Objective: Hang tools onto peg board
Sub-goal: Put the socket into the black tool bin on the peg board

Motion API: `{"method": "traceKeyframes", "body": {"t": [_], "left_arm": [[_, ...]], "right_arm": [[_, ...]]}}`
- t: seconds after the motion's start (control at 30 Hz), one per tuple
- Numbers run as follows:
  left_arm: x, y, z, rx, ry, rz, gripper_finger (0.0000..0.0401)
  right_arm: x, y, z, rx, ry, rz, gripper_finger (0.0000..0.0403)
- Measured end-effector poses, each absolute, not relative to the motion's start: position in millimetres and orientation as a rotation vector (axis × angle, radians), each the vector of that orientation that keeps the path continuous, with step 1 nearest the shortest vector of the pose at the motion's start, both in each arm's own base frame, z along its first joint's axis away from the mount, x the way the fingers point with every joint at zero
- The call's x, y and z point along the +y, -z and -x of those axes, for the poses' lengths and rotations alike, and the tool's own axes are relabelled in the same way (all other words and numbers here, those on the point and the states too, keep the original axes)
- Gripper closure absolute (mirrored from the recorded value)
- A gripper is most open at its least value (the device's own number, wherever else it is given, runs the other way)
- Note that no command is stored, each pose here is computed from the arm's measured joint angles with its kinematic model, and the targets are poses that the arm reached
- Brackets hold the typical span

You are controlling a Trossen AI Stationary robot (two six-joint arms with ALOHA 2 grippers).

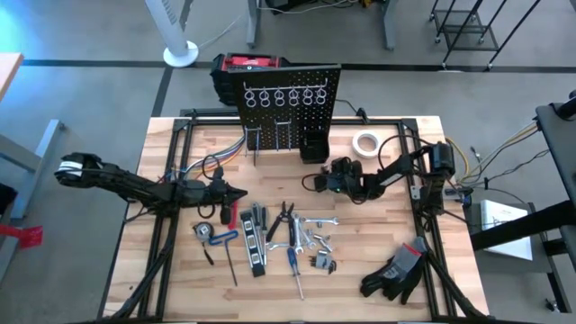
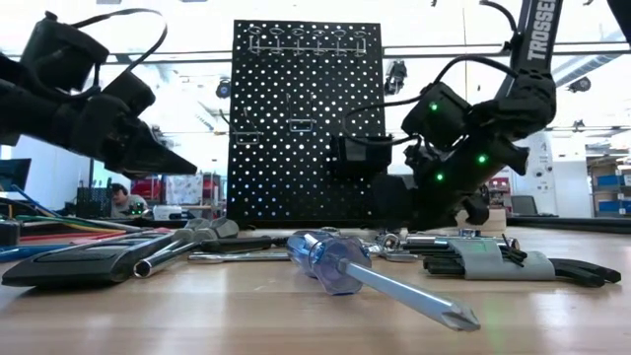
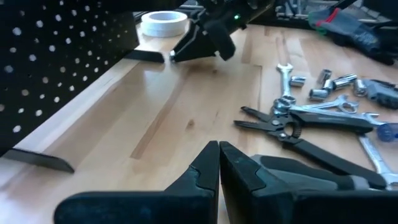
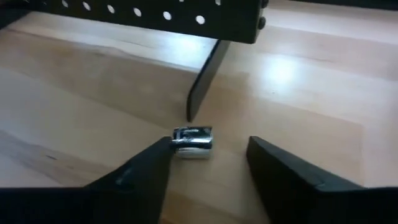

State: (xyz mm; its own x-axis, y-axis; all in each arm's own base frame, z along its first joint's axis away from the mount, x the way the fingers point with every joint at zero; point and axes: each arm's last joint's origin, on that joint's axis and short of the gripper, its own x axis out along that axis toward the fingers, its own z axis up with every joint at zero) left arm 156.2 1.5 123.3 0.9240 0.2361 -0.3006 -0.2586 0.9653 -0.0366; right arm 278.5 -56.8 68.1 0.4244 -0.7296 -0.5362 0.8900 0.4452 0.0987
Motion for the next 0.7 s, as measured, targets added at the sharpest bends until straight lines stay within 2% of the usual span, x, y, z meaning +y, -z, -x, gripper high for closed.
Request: {"method": "traceKeyframes", "body": {"t": [0.13,0.27,0.7], "left_arm": [[2.4,-121.7,-156.3,0.309,-0.285,0.069,0.0401],[2.3,-120.1,-156.6,0.32,-0.286,0.069,0.0401],[2.3,-116.9,-157.0,0.338,-0.293,0.097,0.0401]], "right_arm": [[-58.5,-69.9,-282.6,0.484,1.013,-0.344,0.0281],[-63.4,-71.5,-284.5,0.5,0.992,-0.318,0.0322],[-65.8,-71.6,-283.9,0.559,0.939,-0.228,0.0342]]}}
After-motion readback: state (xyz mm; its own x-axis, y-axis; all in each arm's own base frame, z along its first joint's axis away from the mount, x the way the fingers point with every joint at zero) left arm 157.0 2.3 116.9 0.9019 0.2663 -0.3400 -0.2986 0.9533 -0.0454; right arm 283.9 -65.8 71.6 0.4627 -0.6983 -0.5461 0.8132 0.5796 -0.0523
